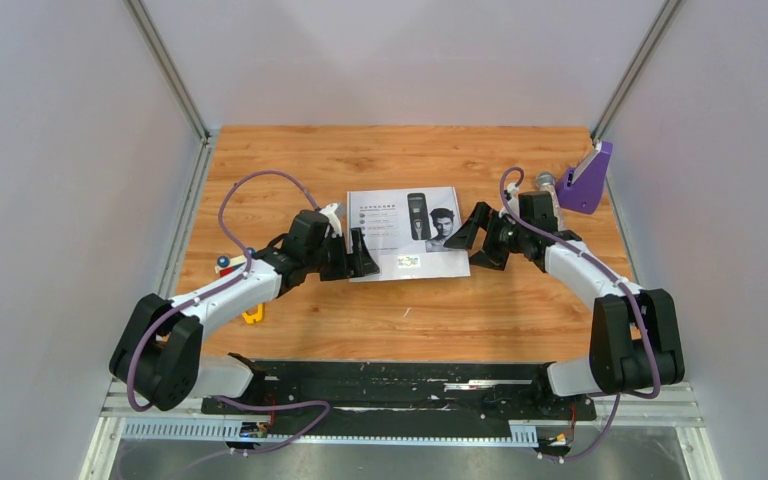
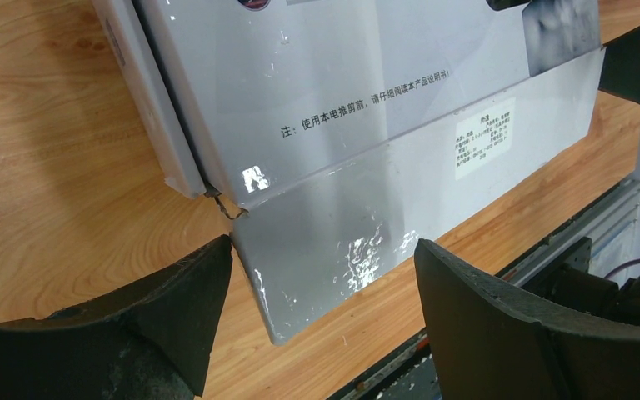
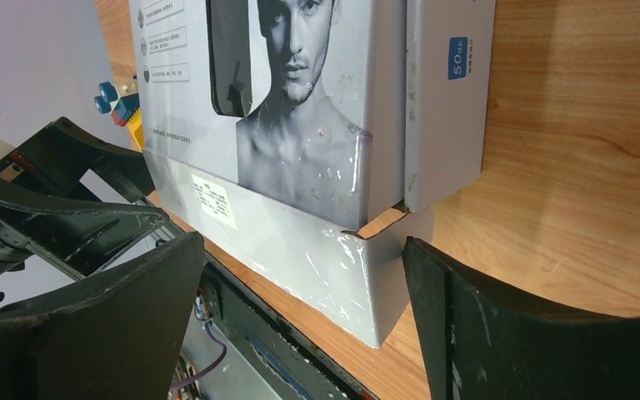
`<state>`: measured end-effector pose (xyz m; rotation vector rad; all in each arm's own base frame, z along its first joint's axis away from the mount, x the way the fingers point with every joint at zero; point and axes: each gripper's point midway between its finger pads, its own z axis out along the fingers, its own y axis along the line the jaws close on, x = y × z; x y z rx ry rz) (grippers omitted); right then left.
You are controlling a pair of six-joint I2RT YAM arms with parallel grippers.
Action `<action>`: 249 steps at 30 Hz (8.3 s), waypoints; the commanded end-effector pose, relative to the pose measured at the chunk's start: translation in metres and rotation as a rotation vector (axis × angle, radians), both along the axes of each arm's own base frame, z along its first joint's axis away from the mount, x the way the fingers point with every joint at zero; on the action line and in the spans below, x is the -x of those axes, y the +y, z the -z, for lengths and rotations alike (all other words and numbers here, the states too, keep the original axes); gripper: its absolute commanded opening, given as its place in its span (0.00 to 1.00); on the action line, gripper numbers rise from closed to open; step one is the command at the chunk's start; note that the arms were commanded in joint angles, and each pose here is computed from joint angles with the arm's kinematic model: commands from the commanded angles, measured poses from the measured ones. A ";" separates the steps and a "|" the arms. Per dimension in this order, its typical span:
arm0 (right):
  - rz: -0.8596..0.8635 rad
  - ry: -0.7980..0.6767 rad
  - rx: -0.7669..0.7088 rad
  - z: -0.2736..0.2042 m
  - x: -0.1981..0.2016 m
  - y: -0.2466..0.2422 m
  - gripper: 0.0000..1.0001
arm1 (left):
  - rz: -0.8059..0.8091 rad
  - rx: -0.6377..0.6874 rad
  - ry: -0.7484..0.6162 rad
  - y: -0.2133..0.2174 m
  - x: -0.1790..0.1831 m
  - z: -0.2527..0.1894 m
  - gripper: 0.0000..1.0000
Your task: Sort the hair-cutting tools
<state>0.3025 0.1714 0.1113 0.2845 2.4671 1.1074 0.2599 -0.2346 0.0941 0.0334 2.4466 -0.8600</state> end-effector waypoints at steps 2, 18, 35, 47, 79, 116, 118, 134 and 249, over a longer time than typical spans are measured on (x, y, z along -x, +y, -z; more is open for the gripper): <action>-0.015 -0.039 -0.029 -0.015 -0.002 0.005 0.91 | 0.017 0.071 -0.032 -0.011 0.000 -0.023 0.88; -0.003 -0.028 0.016 0.008 -0.006 0.000 0.92 | -0.021 -0.043 -0.008 0.005 -0.004 0.010 0.89; 0.028 -0.102 0.060 -0.001 -0.001 -0.010 0.93 | -0.045 -0.085 -0.077 0.021 -0.001 0.000 0.92; 0.069 -0.025 0.103 0.037 0.018 -0.020 0.92 | -0.073 -0.192 0.012 0.035 0.003 0.026 0.90; 0.444 0.126 0.400 0.116 0.006 -0.087 0.78 | -0.208 -0.117 -0.088 0.046 -0.031 -0.008 0.96; 0.321 -0.152 0.156 0.009 -0.022 -0.046 0.70 | 0.216 -0.031 -0.255 -0.047 -0.241 0.000 0.99; 0.317 -0.156 0.152 0.007 -0.023 -0.045 0.70 | 0.199 0.009 -0.200 -0.044 -0.218 0.010 0.98; 0.361 -0.198 0.136 -0.004 -0.052 -0.048 0.85 | -0.037 0.110 -0.239 -0.002 -0.128 -0.048 1.00; 0.794 -0.847 0.633 -0.215 0.056 -0.166 1.00 | -0.561 -0.362 -0.922 0.202 0.014 -0.278 1.00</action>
